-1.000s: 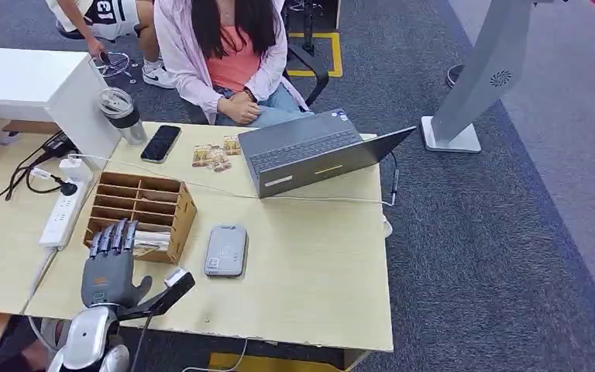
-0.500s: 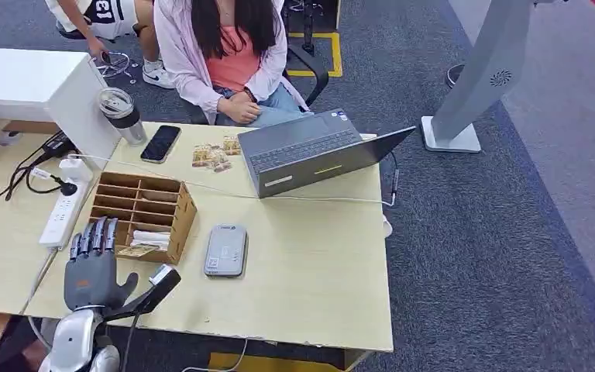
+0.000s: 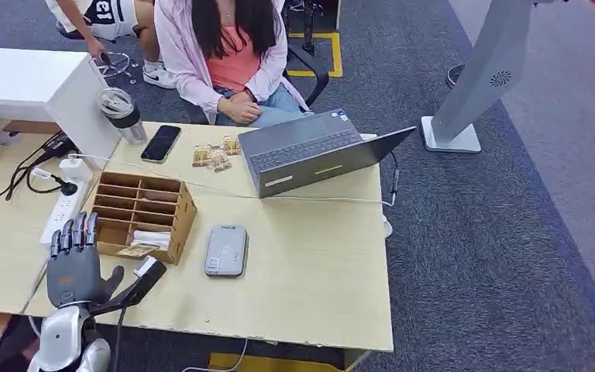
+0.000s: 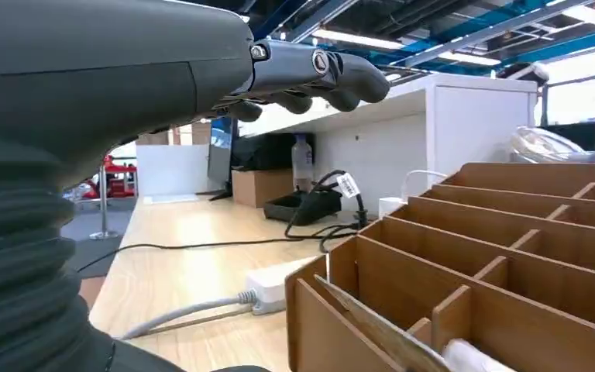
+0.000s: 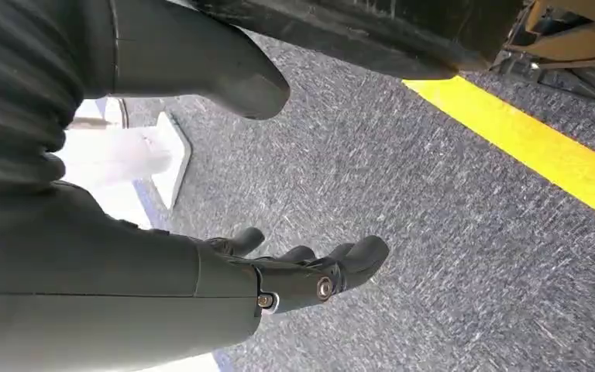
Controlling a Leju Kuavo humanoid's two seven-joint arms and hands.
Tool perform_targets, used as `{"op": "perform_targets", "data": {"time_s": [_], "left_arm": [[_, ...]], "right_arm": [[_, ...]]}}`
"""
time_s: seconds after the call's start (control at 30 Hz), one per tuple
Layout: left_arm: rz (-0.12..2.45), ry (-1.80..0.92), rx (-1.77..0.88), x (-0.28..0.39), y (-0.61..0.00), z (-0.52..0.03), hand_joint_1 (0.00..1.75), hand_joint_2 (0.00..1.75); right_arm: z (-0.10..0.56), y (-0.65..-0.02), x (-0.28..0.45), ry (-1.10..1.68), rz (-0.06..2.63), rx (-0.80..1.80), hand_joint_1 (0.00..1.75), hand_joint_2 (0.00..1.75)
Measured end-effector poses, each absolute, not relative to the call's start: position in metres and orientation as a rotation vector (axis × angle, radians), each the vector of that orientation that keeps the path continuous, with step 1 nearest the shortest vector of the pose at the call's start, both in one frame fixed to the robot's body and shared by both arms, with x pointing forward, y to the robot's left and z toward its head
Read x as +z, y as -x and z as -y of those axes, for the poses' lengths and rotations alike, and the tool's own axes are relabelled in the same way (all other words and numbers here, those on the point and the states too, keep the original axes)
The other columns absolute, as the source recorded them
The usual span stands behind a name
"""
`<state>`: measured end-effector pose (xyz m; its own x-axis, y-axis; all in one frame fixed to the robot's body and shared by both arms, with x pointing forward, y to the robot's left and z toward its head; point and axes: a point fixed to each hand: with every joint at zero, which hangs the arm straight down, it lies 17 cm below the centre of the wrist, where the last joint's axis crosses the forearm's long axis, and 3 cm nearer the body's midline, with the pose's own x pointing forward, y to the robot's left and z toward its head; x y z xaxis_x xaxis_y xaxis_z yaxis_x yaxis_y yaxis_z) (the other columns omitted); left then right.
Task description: Pass the card to the sensor for recognition and then transmit it.
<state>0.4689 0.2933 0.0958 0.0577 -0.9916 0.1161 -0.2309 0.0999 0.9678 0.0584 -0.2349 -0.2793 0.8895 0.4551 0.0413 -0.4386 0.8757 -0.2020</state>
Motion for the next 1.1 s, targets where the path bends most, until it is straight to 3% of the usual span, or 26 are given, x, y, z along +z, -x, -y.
{"op": "perform_targets", "data": {"time_s": [1.1], "left_arm": [[1.363, -1.323, -0.989, 0.084, -0.489, -0.291, 0.0, 1.75]], "right_arm": [[0.235, -0.061, -0.279, 0.193, 0.096, 0.522, 0.0, 1.75]]}}
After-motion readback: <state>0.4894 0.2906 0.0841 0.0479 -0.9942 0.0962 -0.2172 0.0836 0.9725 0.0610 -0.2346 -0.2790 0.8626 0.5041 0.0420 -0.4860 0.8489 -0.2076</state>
